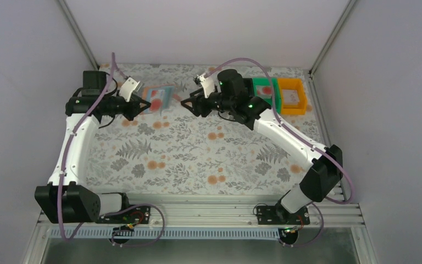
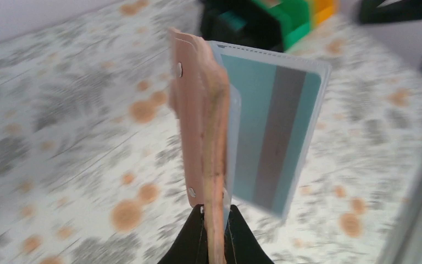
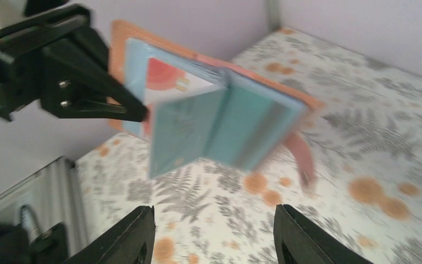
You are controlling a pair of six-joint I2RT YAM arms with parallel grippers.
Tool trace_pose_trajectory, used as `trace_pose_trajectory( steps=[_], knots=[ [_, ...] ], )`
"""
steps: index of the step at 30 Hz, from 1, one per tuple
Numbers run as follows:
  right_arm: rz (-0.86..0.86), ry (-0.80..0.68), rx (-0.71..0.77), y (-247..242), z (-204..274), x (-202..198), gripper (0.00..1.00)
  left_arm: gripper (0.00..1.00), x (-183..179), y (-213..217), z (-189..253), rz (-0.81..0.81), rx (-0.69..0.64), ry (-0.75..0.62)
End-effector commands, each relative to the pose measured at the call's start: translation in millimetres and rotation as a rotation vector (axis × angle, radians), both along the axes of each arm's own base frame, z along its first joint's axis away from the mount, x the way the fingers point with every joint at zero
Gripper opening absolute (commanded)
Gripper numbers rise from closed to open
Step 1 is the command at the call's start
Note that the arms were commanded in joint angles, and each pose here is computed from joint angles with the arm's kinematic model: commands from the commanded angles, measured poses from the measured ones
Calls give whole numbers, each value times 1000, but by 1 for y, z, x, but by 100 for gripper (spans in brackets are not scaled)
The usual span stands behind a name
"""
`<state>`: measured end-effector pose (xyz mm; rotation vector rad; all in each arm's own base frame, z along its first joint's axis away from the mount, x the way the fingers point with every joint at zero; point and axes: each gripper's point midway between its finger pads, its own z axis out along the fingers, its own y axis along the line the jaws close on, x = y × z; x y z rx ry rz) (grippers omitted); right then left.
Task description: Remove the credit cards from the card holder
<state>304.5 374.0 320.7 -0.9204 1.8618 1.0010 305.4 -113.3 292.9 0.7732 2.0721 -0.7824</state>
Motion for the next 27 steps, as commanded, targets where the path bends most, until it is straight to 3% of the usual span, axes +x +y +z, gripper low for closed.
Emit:
trace_pose_trajectory(
  steps=[1, 5, 7, 10, 13, 21, 27],
  knots=[
    [-270, 20, -57, -31, -1, 32, 56, 2, 41, 44, -19, 321, 285, -55],
    [-143, -7, 5, -9, 15, 8, 54, 2, 43, 42, -23, 349, 363, -78],
    [26, -27, 75, 10, 26, -20, 54, 2, 34, 24, -16, 251, 303, -85],
    [248, -38, 174, 22, 41, -56, 50, 2, -4, -28, 13, -51, 48, -75],
    [269, -25, 233, 11, 46, -56, 46, 3, -33, -48, 40, -218, -106, -78],
    [269, 63, 286, -3, 33, -50, 49, 2, -67, -55, 75, -392, -310, -115],
    [336, 35, 304, 5, 44, -60, 34, 2, -73, -56, 79, -412, -338, -118]
  ],
)
